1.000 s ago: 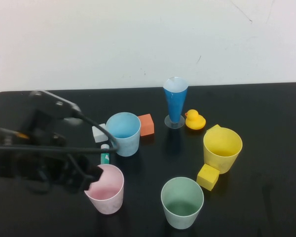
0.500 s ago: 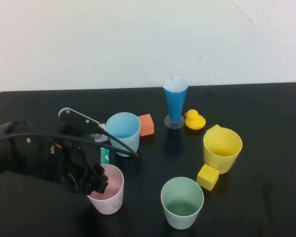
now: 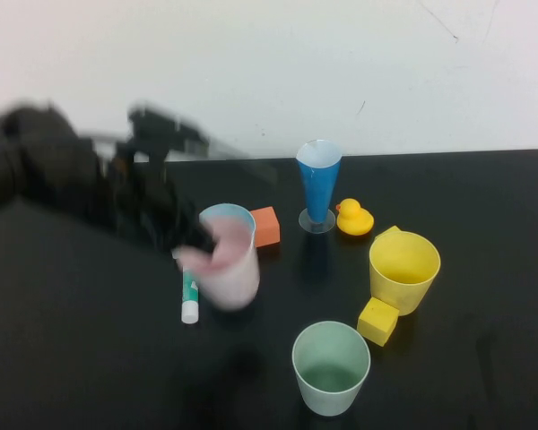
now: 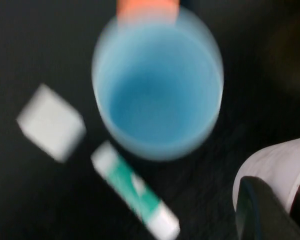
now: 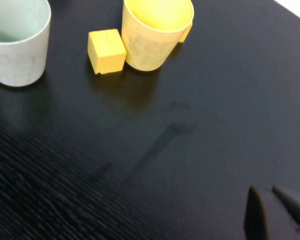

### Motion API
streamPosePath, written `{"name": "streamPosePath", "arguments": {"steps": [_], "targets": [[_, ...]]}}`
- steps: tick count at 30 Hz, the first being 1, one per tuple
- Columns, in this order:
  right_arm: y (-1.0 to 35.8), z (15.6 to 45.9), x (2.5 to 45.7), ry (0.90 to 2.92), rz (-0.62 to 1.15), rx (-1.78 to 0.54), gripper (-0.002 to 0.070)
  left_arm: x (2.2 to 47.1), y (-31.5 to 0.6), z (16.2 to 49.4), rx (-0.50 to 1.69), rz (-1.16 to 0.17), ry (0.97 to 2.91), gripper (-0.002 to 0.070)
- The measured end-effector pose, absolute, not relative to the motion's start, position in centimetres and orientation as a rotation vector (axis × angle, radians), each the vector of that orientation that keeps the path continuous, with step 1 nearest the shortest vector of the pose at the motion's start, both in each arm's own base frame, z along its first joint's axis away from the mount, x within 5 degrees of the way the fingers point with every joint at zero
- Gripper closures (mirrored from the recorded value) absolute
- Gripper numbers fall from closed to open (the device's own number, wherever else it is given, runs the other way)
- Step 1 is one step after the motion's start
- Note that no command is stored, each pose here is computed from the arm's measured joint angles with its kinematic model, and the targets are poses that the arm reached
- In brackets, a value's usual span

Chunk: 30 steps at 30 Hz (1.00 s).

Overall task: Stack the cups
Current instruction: Place the pink cup on the blue cup

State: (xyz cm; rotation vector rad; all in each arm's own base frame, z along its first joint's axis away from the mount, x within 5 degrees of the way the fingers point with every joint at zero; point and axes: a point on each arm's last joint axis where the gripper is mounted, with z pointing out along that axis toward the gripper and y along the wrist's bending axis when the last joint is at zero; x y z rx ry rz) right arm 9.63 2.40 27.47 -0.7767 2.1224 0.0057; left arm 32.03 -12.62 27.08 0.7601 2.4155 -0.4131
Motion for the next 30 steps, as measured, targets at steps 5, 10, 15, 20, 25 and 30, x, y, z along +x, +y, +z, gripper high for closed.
{"name": "streamPosePath", "arguments": {"steps": [5,10,15,20,25,30], "targets": [[2.4,27.5,9.6,2.122,0.01,-0.775,0.0679,34.0,-12.8,31.9,0.732,-0.347,2.274,0.0659],[2.5,27.5,9.6,2.121,0.017,-0.771,0.0679,35.9,-13.0,31.2,0.695,-0.288,2.253,0.0659],[2.5,27.5,9.6,2.12,0.032,-0.765,0.0679,37.5,-13.3,28.0,0.685,-0.28,2.319,0.0658],[2.8,27.5,9.5,2.116,0.075,-0.76,0.0679,38.2,-13.5,26.5,0.683,-0.275,2.349,0.0556],[3.5,27.6,9.5,2.153,0.181,-0.836,0.0679,38.1,-13.4,27.3,0.668,-0.261,2.314,0.0416],[5.0,28.7,10.5,2.164,0.445,-0.943,0.0679,36.5,-12.7,31.7,0.638,-0.241,2.195,0.058]]}}
